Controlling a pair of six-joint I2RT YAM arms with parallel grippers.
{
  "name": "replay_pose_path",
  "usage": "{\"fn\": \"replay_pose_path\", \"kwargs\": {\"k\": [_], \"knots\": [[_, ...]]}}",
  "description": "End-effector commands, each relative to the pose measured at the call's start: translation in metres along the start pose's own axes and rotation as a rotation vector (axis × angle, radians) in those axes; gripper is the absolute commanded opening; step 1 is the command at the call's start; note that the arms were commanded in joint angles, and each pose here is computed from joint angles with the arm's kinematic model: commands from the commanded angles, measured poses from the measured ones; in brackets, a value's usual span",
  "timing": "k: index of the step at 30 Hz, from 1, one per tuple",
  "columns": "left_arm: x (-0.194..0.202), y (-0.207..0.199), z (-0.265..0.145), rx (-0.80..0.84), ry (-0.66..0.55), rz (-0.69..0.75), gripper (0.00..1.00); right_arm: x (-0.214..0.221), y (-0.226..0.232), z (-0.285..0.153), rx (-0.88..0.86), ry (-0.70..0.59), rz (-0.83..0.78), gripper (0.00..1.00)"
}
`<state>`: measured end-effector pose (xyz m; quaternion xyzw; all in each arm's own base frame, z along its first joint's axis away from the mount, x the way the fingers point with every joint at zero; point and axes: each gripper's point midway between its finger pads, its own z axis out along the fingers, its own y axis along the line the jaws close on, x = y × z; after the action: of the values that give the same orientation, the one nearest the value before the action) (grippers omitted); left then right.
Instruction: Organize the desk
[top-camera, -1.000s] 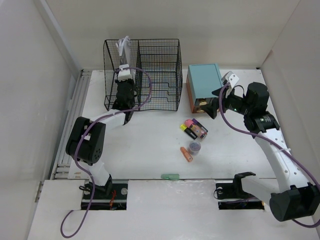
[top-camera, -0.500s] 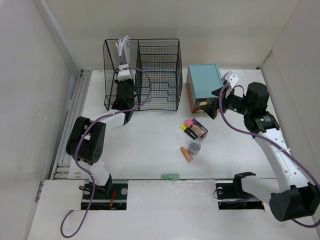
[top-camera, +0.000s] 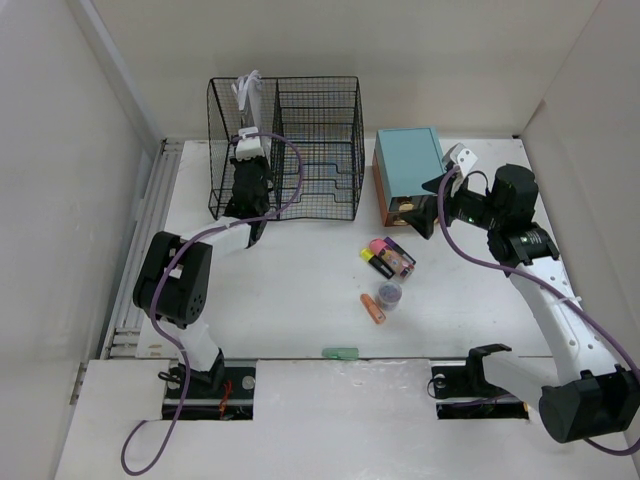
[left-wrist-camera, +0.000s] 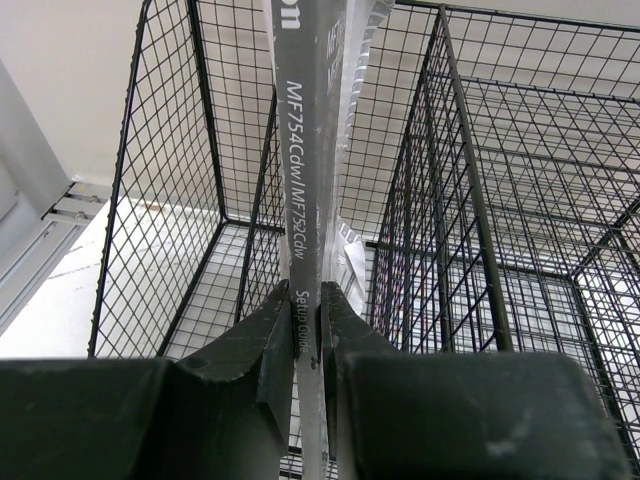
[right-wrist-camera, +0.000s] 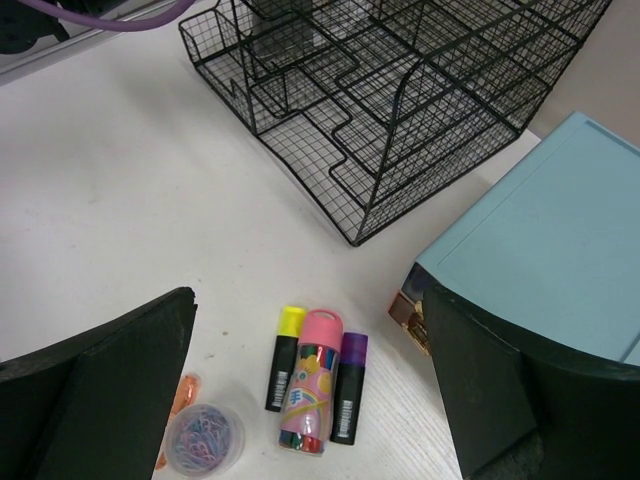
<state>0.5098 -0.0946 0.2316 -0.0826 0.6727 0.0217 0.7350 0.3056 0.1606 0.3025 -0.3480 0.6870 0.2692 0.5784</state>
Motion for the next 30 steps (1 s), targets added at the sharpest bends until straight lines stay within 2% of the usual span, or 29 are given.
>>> {"fn": "replay_pose_path", "kwargs": {"k": [1,5,20,30], "knots": [[-0.078,0.001,0.004,-0.003,-0.216,-0.093,0.00,-0.003,0.000,0.002,-0.017,-0.025,-0.029,1.00],[-0.098,-0.001,-0.003,0.022,-0.254,-0.110,0.00,-0.003,0.001,0.002,-0.025,-0.027,-0.029,1.00],[-0.125,-0.003,-0.008,0.044,-0.312,-0.137,0.00,-0.003,0.003,0.002,-0.035,-0.029,-0.029,1.00],[-0.112,-0.003,0.007,0.025,-0.290,-0.124,0.00,-0.004,0.004,0.002,-0.043,-0.031,-0.039,1.00]]}}
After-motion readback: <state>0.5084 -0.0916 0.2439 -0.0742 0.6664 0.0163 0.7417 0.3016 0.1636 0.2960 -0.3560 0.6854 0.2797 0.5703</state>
